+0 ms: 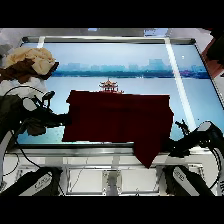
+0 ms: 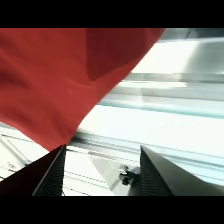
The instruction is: Fold the shirts.
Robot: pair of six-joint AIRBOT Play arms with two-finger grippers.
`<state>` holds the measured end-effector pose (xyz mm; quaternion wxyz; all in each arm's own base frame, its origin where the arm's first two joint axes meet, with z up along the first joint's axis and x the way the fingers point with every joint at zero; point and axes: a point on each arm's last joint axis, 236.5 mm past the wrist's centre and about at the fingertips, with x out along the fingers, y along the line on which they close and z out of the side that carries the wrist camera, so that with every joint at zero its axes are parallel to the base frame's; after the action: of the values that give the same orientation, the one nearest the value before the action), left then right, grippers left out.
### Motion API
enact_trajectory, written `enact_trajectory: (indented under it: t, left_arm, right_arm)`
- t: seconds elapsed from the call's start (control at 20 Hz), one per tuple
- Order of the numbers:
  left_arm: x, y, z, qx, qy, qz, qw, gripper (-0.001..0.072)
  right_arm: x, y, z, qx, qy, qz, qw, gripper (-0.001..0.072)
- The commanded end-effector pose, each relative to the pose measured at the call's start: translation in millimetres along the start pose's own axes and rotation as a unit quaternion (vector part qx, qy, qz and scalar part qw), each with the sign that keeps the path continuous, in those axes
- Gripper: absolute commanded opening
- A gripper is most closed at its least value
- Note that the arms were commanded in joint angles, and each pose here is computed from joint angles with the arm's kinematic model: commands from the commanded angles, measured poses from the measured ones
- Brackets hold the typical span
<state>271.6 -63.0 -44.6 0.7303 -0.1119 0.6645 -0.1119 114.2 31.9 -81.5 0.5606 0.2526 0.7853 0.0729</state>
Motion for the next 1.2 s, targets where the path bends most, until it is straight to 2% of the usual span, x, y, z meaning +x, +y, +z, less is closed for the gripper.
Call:
enact_trajectory:
  t: [0.0, 0.1, 0.5, 0.55, 0.6, 0.65, 0.75, 0.8, 0.85, 0.95, 1.0, 1.05, 1.1, 1.15]
  left_arm:
    - [0, 0, 3, 0.001, -0.008, 0.000, 1.000, 0.0688]
    - [0, 1, 6, 0.001, -0.014, 0.001, 1.000, 0.0688]
    - [0, 1, 6, 0.001, -0.013, 0.002, 1.000, 0.0687]
    - [0, 1, 6, 0.001, -0.013, 0.002, 1.000, 0.0688]
    - [0, 1, 6, 0.002, -0.014, 0.002, 1.000, 0.0687]
    - [0, 1, 7, 0.002, -0.016, 0.002, 1.000, 0.0687]
    - [0, 2, 11, 0.002, -0.024, 0.004, 1.000, 0.0687]
    - [0, 2, 12, 0.002, -0.026, 0.004, 1.000, 0.0687]
    - [0, 2, 12, 0.002, -0.026, 0.004, 1.000, 0.0688]
    - [0, 3, 12, 0.003, -0.026, 0.007, 1.000, 0.0687]
    - [0, 4, 12, 0.003, -0.025, 0.008, 1.000, 0.0687]
    - [0, 4, 12, 0.003, -0.025, 0.008, 1.000, 0.0687]
    - [0, 4, 12, 0.003, -0.025, 0.008, 1.000, 0.0688]
    - [0, 4, 12, 0.003, -0.025, 0.008, 1.000, 0.0687]
  right_arm:
    - [4, 14, 12, 0.012, -0.015, 0.035, 0.999, 0.0483]
    - [6, 22, 23, 0.016, -0.030, 0.054, 0.998, 0.0483]
    - [31, 22, 23, 0.003, 0.011, 0.012, 1.000, 0.0477]
    - [32, 25, 24, -0.002, 0.009, 0.012, 1.000, 0.0433]
    - [33, 29, 27, -0.002, 0.003, 0.019, 1.000, 0.0330]
    - [33, 32, 30, -0.003, -0.003, 0.025, 1.000, 0.0268]
    - [33, 35, 36, 0.000, -0.016, 0.030, 0.999, 0.0240]
    - [33, 35, 37, 0.000, -0.018, 0.030, 0.999, 0.0168]
    - [32, 34, 37, 0.000, -0.018, 0.029, 0.999, 0.0129]
    - [33, 35, 33, -0.004, -0.009, 0.031, 0.999, 0.0139]
    - [32, 36, 28, -0.018, 0.000, 0.033, 0.999, 0.0186]
    - [32, 36, 24, -0.026, 0.009, 0.033, 0.999, 0.0325]
    - [31, 34, 21, -0.030, 0.016, 0.029, 0.999, 0.0389]
    - [28, 29, 19, -0.035, 0.023, 0.015, 0.999, 0.0388]
